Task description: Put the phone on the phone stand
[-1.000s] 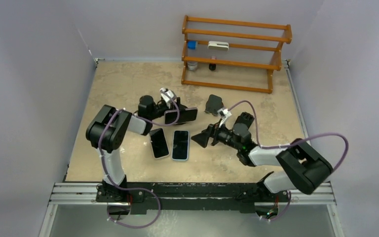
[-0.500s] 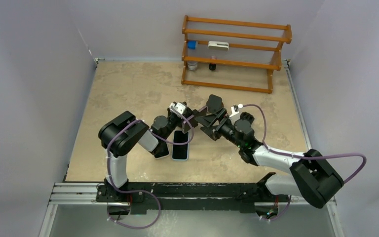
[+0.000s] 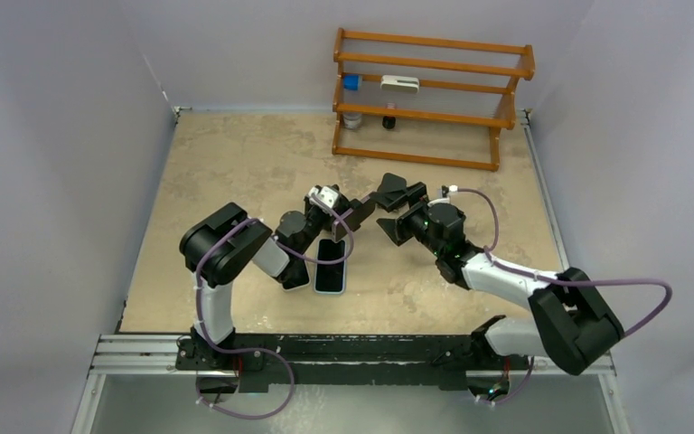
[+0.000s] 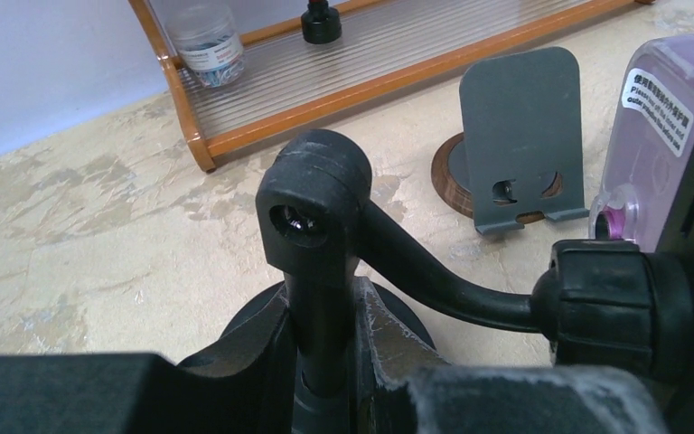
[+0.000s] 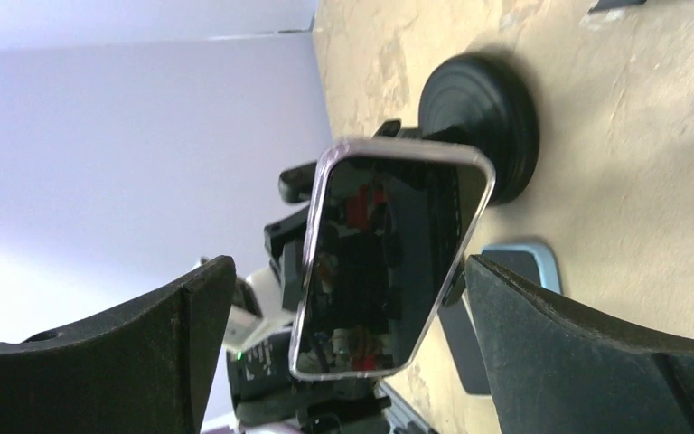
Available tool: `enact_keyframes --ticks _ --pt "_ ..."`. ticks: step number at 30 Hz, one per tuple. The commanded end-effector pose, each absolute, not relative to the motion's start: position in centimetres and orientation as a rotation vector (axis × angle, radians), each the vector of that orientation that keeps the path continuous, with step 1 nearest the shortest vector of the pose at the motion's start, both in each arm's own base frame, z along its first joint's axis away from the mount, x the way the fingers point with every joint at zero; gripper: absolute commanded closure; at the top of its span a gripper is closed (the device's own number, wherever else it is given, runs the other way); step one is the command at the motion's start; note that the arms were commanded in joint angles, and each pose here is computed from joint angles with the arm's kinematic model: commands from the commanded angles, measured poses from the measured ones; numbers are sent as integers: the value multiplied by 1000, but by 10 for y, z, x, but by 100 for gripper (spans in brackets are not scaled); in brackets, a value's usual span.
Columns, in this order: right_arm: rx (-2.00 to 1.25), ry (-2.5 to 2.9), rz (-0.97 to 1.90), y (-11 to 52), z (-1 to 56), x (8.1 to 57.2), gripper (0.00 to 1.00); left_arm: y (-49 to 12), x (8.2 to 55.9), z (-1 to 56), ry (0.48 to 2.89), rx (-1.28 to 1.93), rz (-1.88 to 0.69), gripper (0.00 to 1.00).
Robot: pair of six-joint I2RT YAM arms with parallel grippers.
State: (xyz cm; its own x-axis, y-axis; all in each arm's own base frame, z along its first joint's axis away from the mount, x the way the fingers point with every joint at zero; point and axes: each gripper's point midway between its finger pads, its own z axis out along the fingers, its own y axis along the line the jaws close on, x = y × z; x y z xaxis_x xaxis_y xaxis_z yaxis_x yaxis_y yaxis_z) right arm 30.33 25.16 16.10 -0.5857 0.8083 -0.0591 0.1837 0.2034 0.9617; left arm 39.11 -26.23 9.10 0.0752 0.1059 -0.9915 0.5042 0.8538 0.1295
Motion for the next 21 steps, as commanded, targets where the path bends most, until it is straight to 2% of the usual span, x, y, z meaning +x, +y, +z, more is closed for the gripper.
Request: enact_keyframes --ticks 1,16,19,21 --pt "922 1801 1434 253 185 332 1 -265 393 103 1440 525 -355 100" --pt "921 1806 1504 269 158 344 2 -265 397 101 1461 529 -392 100" --pt "904 1788 1543 275 160 348 11 -264 397 101 1463 529 -391 100" --pt "890 1775 1571 277 163 349 24 -267 395 101 1461 544 -406 100"
